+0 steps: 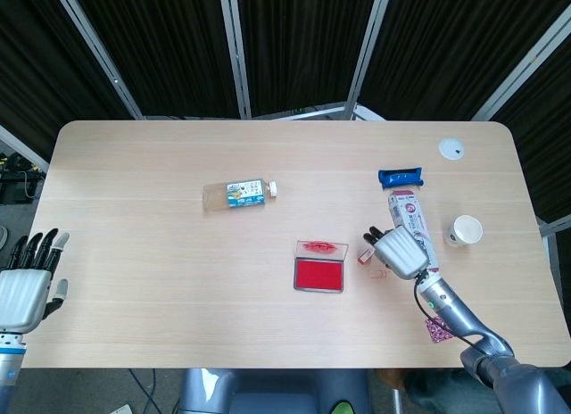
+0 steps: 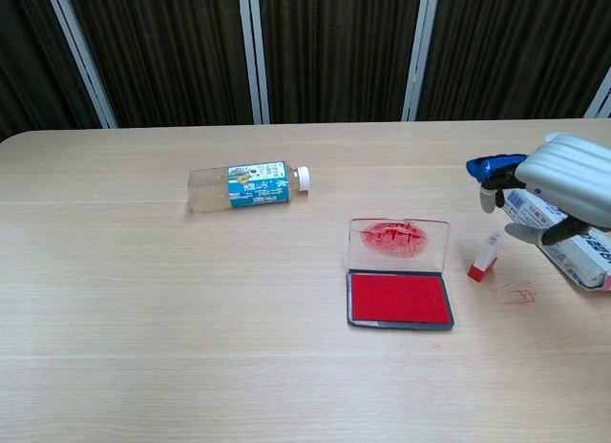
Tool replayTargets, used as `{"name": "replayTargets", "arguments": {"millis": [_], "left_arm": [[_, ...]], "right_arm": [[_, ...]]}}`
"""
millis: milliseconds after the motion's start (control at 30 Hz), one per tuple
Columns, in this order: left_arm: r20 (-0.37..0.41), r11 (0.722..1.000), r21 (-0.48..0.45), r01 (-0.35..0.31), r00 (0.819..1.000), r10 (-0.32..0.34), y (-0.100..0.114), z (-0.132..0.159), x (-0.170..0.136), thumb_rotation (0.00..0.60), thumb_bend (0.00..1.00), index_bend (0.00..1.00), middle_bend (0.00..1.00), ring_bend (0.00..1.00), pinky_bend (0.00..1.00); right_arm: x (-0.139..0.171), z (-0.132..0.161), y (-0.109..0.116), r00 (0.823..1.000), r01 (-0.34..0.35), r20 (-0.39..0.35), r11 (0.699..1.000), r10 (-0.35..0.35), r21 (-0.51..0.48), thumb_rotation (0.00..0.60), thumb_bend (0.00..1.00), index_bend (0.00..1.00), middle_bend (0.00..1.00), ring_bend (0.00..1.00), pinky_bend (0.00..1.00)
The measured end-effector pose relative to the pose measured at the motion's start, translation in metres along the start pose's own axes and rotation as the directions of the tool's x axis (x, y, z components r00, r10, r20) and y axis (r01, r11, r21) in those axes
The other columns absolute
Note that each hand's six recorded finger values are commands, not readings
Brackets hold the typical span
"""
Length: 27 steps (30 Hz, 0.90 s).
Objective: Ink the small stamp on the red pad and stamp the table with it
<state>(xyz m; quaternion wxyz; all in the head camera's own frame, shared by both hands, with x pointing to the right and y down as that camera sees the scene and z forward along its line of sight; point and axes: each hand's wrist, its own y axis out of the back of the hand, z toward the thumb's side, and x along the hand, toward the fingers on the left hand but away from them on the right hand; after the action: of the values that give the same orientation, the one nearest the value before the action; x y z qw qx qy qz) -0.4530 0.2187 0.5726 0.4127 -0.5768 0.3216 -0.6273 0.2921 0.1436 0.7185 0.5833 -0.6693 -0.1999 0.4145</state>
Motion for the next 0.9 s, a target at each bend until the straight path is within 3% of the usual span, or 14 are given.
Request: {"name": "replayTargets", "arguments": {"millis": [133, 267, 333, 433, 500, 567, 600, 733, 900], "left_arm": [[0.006, 1.000, -0.012, -0.008, 1.000, 0.008, 0.003, 0.000, -0.001, 0.600, 0.44, 0.00, 0.00, 0.00, 0.00], [0.019, 0.999, -0.032, -0.020, 1.000, 0.021, 0.008, 0.000, -0.005, 0.600, 0.44, 0.00, 0.00, 0.00, 0.00], [0.025, 0.999, -0.045, -0.029, 0.999, 0.031, 0.011, 0.000, -0.007, 0.600, 0.44, 0.00, 0.00, 0.00, 0.00], [0.041, 0.997, -0.065, -0.046, 0.998, 0.049, 0.017, 0.001, -0.010, 0.600, 0.44, 0.00, 0.00, 0.00, 0.00], [0.052, 0.995, -0.075, -0.059, 0.997, 0.063, 0.021, 0.001, -0.013, 0.600, 0.44, 0.00, 0.00, 0.00, 0.00], [0.055, 0.994, -0.071, -0.079, 0.995, 0.083, 0.025, 0.000, -0.016, 0.600, 0.44, 0.00, 0.00, 0.00, 0.00], [0.054, 0.994, -0.068, -0.087, 0.994, 0.091, 0.026, -0.001, -0.017, 0.600, 0.41, 0.00, 0.00, 0.00, 0.00], [0.067, 0.991, -0.070, -0.116, 0.990, 0.121, 0.031, 0.000, -0.022, 0.600, 0.05, 0.00, 0.00, 0.00, 0.00], [0.075, 0.988, -0.098, -0.118, 0.989, 0.126, 0.034, -0.004, -0.027, 0.600, 0.00, 0.00, 0.00, 0.00, 0.00]], "right_arm": [[0.012, -0.007, 0.022, 0.997, 0.079, -0.002, 0.997, -0.079, -0.012, 0.600, 0.29, 0.38, 0.42, 0.83, 1.00], [0.030, -0.014, 0.047, 0.987, 0.160, 0.021, 0.986, -0.160, -0.046, 0.600, 0.05, 0.24, 0.30, 0.79, 1.00], [0.042, -0.018, 0.056, 0.983, 0.183, 0.050, 0.981, -0.179, -0.071, 0.600, 0.00, 0.17, 0.25, 0.72, 0.97], [0.060, -0.022, 0.070, 0.976, 0.204, 0.106, 0.971, -0.192, -0.123, 0.600, 0.00, 0.13, 0.17, 0.46, 0.80], [0.074, -0.023, 0.081, 0.970, 0.217, 0.152, 0.961, -0.192, -0.170, 0.600, 0.00, 0.10, 0.09, 0.18, 0.52], [0.087, -0.022, 0.090, 0.963, 0.227, 0.198, 0.950, -0.186, -0.213, 0.600, 0.00, 0.06, 0.02, 0.04, 0.28], [0.096, -0.022, 0.097, 0.957, 0.232, 0.229, 0.943, -0.177, -0.238, 0.600, 0.00, 0.04, 0.00, 0.01, 0.20], [0.132, -0.022, 0.118, 0.935, 0.227, 0.330, 0.930, -0.126, -0.289, 0.600, 0.00, 0.00, 0.00, 0.00, 0.09], [0.178, -0.030, 0.129, 0.897, 0.198, 0.438, 0.941, -0.061, -0.275, 0.600, 0.00, 0.00, 0.00, 0.00, 0.06]]}}
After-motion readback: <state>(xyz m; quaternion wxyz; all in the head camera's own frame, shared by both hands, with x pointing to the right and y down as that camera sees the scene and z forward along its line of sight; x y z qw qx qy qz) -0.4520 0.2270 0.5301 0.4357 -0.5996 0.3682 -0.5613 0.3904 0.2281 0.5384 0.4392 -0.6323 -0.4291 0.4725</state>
